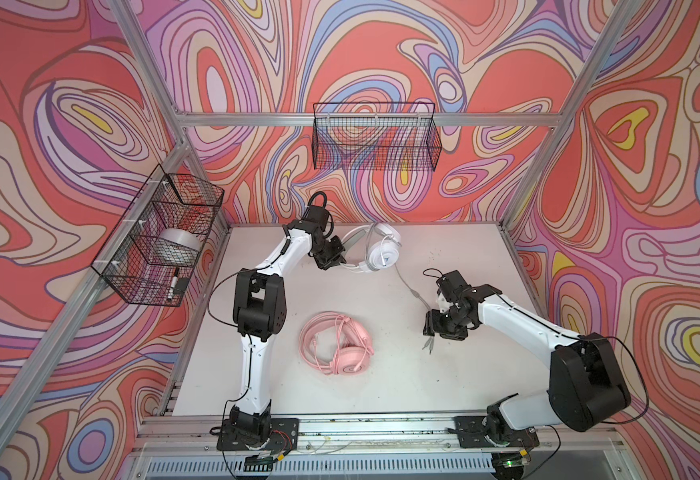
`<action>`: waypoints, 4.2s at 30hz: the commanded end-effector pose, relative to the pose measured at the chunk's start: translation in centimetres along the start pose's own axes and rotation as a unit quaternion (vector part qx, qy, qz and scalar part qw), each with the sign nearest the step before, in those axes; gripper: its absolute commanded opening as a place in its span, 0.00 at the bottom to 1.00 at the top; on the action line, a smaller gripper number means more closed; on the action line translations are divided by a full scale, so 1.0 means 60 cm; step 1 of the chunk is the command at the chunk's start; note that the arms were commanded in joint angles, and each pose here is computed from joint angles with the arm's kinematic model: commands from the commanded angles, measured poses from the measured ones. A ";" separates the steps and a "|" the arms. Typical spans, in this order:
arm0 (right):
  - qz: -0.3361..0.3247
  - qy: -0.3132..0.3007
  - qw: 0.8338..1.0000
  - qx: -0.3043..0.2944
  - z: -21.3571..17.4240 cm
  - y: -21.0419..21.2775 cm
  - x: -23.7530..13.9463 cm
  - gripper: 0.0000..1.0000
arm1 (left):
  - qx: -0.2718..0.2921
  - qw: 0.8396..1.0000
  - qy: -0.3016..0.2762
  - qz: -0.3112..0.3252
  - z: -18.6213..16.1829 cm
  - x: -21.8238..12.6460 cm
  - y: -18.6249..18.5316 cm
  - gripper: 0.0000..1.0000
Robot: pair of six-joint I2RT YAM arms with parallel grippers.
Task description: Wrap the headphones
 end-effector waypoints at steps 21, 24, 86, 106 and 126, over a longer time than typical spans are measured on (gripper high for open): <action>-0.072 0.020 0.993 0.087 -0.013 -0.033 0.087 0.42 | 0.005 1.000 -0.002 -0.017 -0.009 -0.005 -0.003 0.00; -0.094 0.038 0.992 0.071 -0.020 -0.042 0.095 0.33 | 0.003 1.000 -0.002 -0.017 -0.009 -0.002 -0.002 0.00; 0.219 -0.114 0.872 -0.423 0.014 0.230 -0.276 0.00 | 0.013 0.983 -0.063 0.173 -0.002 -0.021 0.043 0.00; 0.162 -0.234 0.883 -0.372 0.228 0.218 -0.306 0.00 | 0.111 0.979 -0.054 0.164 -0.018 -0.040 0.015 0.00; 0.162 -0.141 0.936 -0.280 0.364 0.174 -0.117 0.00 | 0.168 0.983 -0.007 0.075 -0.050 -0.046 -0.022 0.00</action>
Point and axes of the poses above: each gripper's point midway between its finger pads, its own x axis out along the fingers, its own y axis along the line the jaws close on, z = x × y, the point moved 6 cm from there along -x, back along the fingers, and after that the axes turned 3 degrees about x, right-handed, at the moved point
